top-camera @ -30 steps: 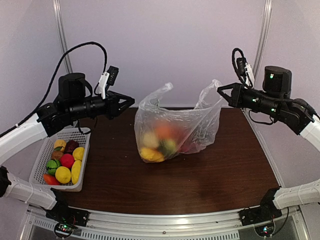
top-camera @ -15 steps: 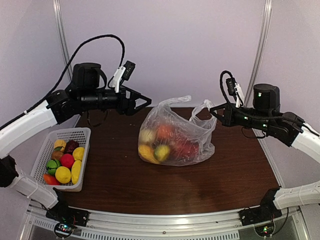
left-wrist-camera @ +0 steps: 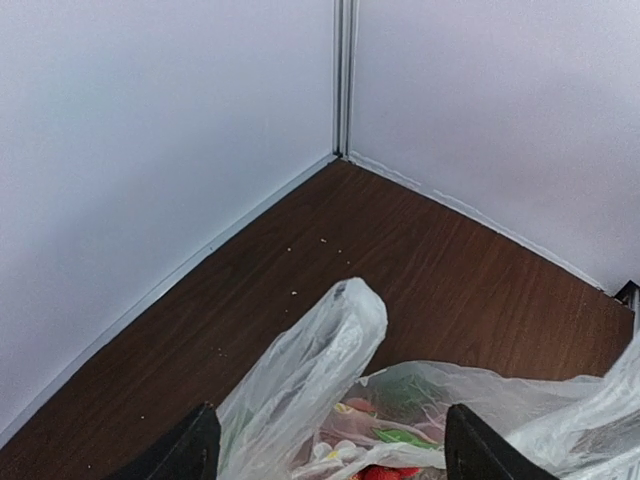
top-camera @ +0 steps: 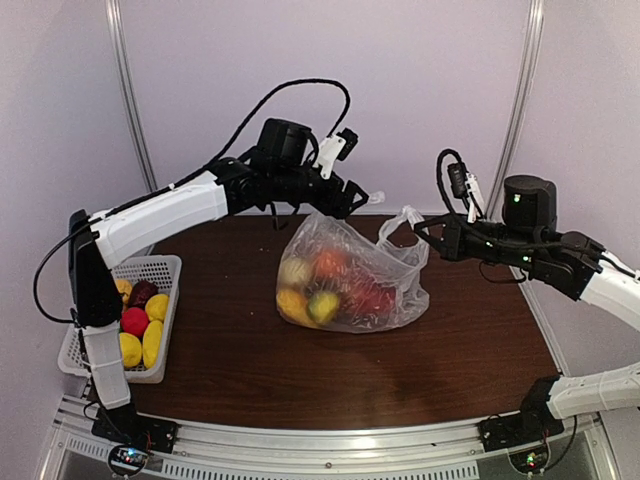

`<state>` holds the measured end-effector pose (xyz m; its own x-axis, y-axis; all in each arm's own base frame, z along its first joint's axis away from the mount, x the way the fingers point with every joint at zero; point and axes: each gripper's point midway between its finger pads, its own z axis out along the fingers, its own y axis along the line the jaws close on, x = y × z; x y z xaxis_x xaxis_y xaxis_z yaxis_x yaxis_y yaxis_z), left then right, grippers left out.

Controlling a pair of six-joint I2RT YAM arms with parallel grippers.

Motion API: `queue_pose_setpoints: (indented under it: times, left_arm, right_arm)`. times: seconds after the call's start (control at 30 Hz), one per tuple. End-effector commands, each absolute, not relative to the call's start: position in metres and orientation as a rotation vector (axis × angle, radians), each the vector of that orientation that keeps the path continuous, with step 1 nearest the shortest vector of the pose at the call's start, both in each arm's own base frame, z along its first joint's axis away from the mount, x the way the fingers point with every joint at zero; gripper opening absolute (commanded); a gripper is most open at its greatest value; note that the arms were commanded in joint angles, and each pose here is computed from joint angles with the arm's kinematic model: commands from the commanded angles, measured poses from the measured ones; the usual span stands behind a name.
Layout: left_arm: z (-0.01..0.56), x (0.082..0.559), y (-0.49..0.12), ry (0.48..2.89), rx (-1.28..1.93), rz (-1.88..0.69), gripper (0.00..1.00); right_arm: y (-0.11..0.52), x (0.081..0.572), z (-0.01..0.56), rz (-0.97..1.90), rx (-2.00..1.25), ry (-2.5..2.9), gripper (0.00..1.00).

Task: Untie the knot of the plastic bag and take out the fruit
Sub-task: Pick up the takeout bag from the center of the board.

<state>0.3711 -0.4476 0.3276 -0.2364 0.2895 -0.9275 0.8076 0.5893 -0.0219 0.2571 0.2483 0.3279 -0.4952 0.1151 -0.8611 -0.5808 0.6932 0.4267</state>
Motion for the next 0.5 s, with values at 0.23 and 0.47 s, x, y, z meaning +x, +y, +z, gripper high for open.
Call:
queue_pose_setpoints:
  times: [0.23, 0.47]
  left_arm:
    - [0.311, 0.4, -0.483, 1.734, 0.971, -0.53, 0.86]
    - [0.283, 0.415, -0.487, 1.755, 1.028, -0.402, 0.75]
  right_arm:
    - [0.25, 0.252, 0.32, 0.894, -0.374, 1.935, 0.0]
    - [0.252, 0.251, 0.319, 0.909, -0.376, 1.939, 0.0]
